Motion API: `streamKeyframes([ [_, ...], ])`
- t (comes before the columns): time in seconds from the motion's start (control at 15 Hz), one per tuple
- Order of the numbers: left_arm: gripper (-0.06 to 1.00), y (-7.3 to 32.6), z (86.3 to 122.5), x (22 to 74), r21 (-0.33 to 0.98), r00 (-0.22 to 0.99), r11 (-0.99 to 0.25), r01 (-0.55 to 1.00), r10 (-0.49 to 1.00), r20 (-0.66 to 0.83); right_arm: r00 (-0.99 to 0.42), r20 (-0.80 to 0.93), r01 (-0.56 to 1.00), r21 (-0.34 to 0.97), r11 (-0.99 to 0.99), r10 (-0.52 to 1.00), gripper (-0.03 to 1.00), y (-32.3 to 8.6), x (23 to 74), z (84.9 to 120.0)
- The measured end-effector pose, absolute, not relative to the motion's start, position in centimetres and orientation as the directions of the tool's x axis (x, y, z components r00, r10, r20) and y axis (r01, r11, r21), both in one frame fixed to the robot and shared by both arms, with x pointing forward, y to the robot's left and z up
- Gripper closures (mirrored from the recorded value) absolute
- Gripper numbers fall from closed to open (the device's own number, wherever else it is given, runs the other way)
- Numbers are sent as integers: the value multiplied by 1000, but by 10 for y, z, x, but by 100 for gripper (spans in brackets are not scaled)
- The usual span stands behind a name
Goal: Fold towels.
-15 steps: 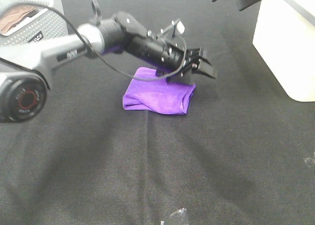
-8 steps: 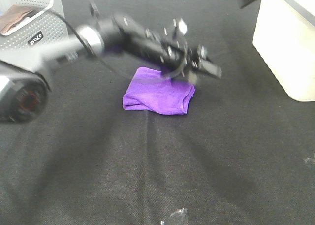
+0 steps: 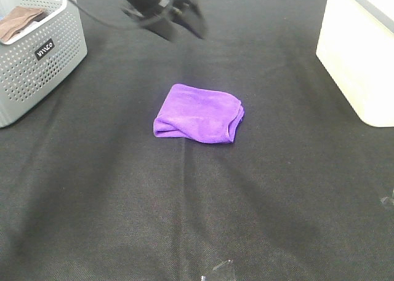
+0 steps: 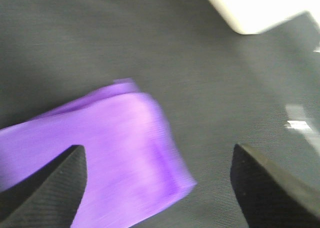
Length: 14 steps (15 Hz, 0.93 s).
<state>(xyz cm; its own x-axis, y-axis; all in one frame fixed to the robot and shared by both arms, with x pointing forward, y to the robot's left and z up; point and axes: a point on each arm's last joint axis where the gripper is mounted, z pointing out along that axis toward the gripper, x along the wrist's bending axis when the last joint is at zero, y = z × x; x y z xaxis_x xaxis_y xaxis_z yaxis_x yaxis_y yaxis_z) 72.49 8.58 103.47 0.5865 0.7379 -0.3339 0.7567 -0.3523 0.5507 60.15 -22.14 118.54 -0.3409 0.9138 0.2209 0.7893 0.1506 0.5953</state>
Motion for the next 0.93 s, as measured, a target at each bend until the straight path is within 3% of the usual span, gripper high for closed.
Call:
streamKeyframes([
  [0.2, 21, 124, 1080, 720, 568, 455, -347, 746, 889, -55, -272, 124, 795, 587, 151, 954, 27, -239, 554, 1195],
  [0.47, 21, 237, 1132, 678, 531, 214, -196, 825, 976, 28, -208, 35, 769, 623, 142, 978, 27, -262, 462, 1205],
  [0.67, 21, 308, 1157, 601, 497, 60, -74, 864, 997, 45, -185, 21, 716, 688, 120, 983, 27, -274, 387, 1203],
  [0.73, 21, 323, 1165, 547, 495, 14, -36, 868, 999, 48, -180, 24, 680, 726, 106, 983, 27, -279, 350, 1197],
  [0.93, 21, 320, 1185, 426, 613, -23, -18, 790, 998, 60, -169, 39, 589, 805, 69, 985, 27, -288, 281, 1175],
])
